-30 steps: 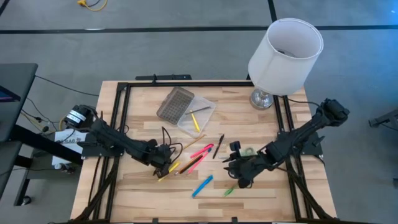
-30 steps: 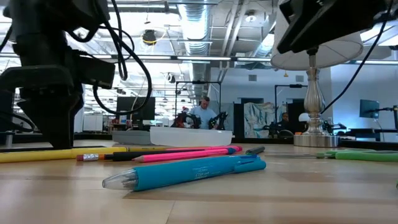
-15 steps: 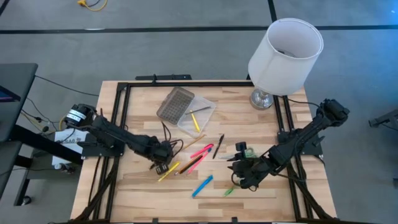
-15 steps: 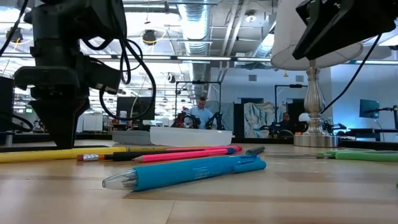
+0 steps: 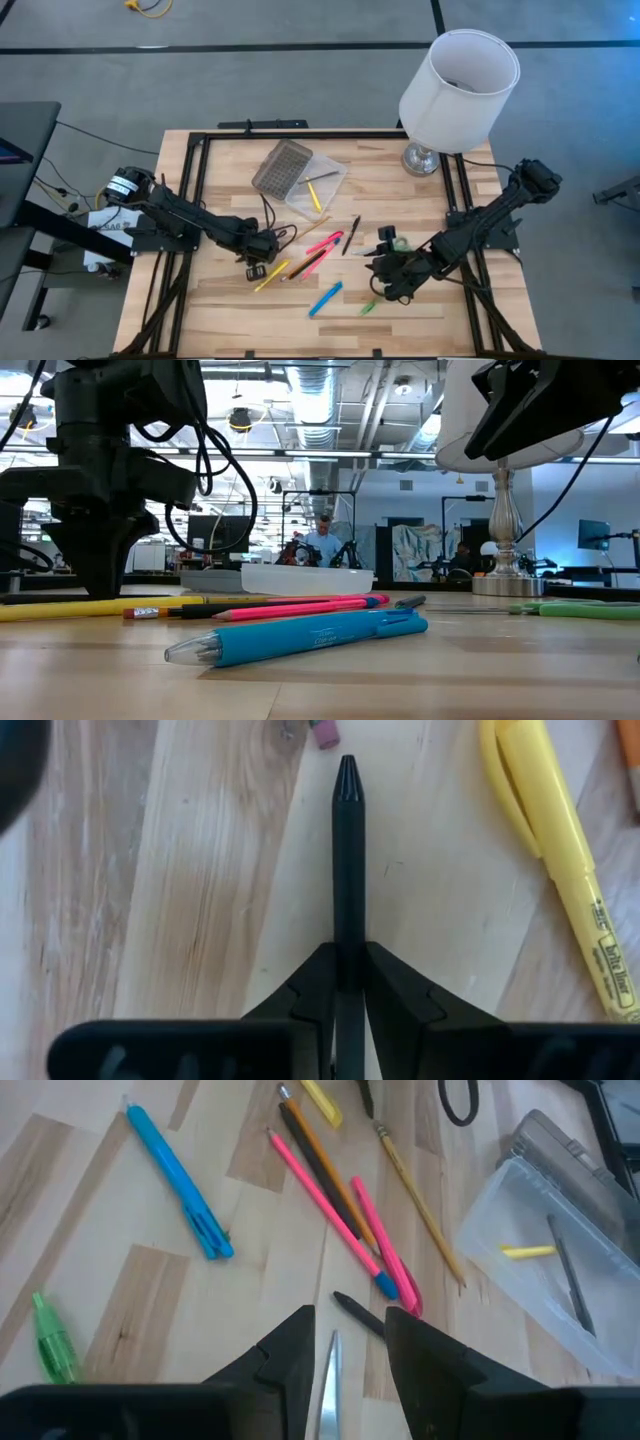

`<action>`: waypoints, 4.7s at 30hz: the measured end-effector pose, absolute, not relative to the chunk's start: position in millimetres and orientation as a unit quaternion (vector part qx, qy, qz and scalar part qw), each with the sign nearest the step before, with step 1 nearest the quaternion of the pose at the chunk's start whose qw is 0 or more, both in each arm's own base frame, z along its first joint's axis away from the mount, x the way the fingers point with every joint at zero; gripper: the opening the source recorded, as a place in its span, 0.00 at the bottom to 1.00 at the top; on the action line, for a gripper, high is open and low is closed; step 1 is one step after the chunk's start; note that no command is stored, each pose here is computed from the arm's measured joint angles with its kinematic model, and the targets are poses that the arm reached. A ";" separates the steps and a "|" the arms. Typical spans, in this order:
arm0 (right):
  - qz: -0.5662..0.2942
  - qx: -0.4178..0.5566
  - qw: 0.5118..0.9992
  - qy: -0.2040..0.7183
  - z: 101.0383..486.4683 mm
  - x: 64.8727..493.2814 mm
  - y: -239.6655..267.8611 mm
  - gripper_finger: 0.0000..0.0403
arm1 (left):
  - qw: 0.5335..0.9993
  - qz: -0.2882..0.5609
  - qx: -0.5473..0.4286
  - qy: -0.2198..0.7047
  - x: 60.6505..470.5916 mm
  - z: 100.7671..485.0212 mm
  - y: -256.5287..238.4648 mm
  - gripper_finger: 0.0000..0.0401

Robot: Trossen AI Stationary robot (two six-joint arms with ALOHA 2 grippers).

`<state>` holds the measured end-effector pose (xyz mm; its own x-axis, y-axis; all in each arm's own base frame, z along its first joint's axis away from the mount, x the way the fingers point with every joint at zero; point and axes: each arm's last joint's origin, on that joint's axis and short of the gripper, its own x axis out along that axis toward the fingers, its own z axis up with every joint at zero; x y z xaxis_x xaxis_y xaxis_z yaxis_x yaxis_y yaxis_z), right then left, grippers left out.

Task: Pick & place school supplies into a supply box
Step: Put the black pen into the supply box

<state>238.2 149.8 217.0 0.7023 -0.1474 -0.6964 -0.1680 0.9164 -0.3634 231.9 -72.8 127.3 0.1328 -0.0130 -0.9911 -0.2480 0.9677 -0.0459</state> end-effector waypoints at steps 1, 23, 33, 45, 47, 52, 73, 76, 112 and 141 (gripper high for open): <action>0.005 -0.206 0.899 0.386 217.0 238.7 149.1 0.29 | 0.747 0.077 -0.096 0.654 231.9 127.3 -72.8 0.10; -0.004 -0.203 0.899 0.388 217.1 241.8 144.2 0.29 | 0.748 0.077 -0.071 0.656 240.8 139.3 -75.2 0.08; -0.006 -0.203 0.897 0.393 216.3 240.8 143.9 0.29 | 0.750 0.076 -0.051 0.655 245.7 150.1 -78.1 0.08; -0.006 -0.203 0.897 0.393 216.3 240.8 143.8 0.29 | 0.750 0.077 -0.045 0.655 246.2 151.6 -75.9 0.08; -0.008 -0.204 0.897 0.392 216.4 240.8 143.7 0.29 | 0.752 0.077 -0.039 0.653 247.6 153.6 -75.4 0.08; -0.007 -0.207 0.897 0.391 216.4 241.0 143.8 0.29 | 0.771 0.081 -0.003 0.631 259.5 171.6 -76.9 0.08; -0.009 -0.202 0.899 0.389 216.6 241.3 144.0 0.29 | 0.910 0.180 0.040 0.370 344.2 257.8 22.4 0.08; -0.009 -0.203 0.898 0.390 216.5 241.3 144.0 0.29 | 0.915 0.189 0.011 0.356 349.8 253.9 49.2 0.08; -0.046 -0.171 0.880 0.441 211.3 248.6 115.8 0.29 | 0.876 0.166 -0.006 0.452 362.1 182.5 109.4 0.38; 0.004 -0.265 0.805 0.531 143.0 299.1 68.9 0.29 | 0.800 0.131 0.105 0.576 305.0 202.7 -77.1 0.36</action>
<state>299.1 68.9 143.0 0.4370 -0.2749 -0.8564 -0.2870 0.8598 -0.4224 305.0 -77.1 202.7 0.3019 0.3301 -0.8943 -0.0889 0.9438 0.3183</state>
